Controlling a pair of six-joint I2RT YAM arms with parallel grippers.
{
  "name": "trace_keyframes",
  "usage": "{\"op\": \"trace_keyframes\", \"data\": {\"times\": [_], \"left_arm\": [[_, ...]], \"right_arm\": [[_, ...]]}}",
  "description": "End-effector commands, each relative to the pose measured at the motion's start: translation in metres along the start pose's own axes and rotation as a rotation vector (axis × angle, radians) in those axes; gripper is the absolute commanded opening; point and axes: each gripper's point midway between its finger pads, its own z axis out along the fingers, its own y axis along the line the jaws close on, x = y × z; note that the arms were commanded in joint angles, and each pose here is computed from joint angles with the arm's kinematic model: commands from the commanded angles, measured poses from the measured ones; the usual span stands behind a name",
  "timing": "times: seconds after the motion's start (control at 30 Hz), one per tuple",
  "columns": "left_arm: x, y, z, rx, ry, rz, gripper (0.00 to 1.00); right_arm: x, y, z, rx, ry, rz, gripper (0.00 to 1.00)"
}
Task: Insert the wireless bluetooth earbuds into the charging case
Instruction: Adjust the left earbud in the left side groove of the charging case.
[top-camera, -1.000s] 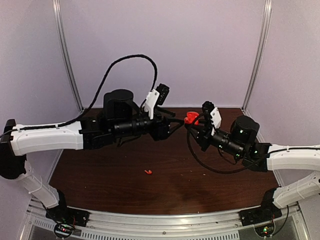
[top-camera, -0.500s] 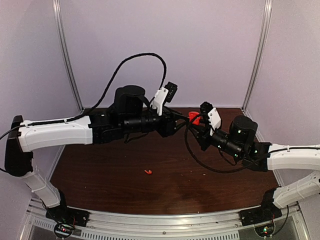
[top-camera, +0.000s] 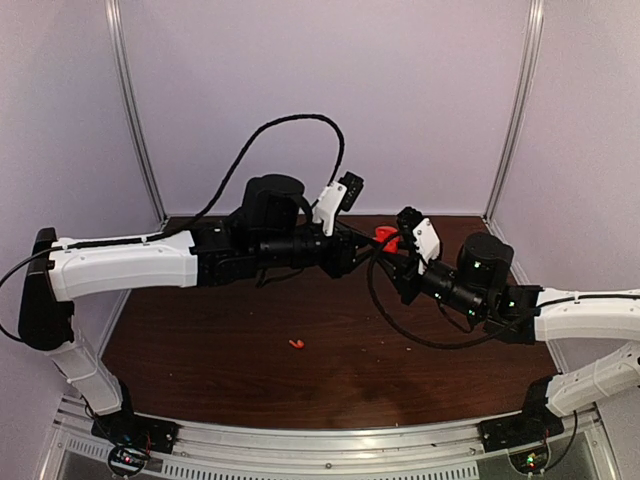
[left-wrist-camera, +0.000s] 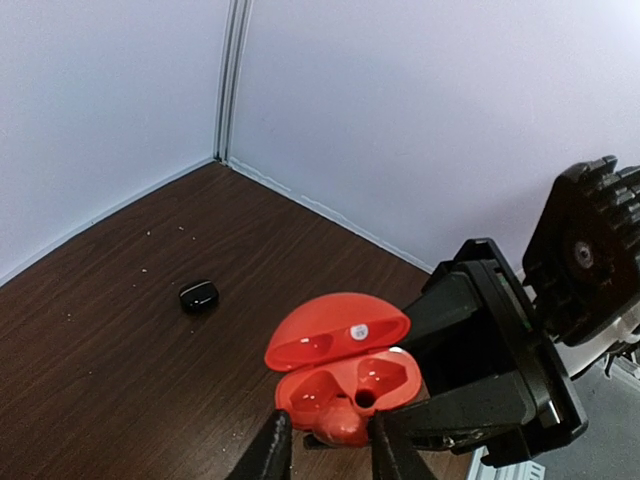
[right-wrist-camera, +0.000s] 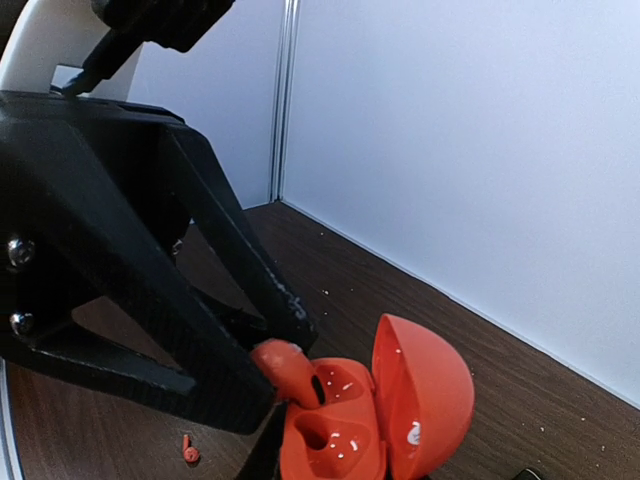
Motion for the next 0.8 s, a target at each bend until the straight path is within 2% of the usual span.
{"op": "trace_keyframes", "data": {"times": [0.0, 0.13, 0.57, 0.77], "left_arm": [[-0.017, 0.001, -0.001, -0.008, -0.038, 0.004, 0.28], [-0.015, 0.002, -0.002, -0.015, -0.034, 0.011, 0.27], [-0.014, -0.001, -0.005, 0.001, -0.025, 0.080, 0.15], [-0.003, -0.004, -0.007, 0.020, 0.026, 0.123, 0.13]], "right_arm": [[-0.018, 0.003, -0.004, -0.011, -0.043, -0.010, 0.00], [-0.019, 0.006, -0.006, -0.034, -0.057, -0.009, 0.00], [-0.025, 0.024, -0.014, -0.142, -0.101, -0.010, 0.00], [-0.030, 0.031, -0.021, -0.188, -0.137, -0.004, 0.00]]}}
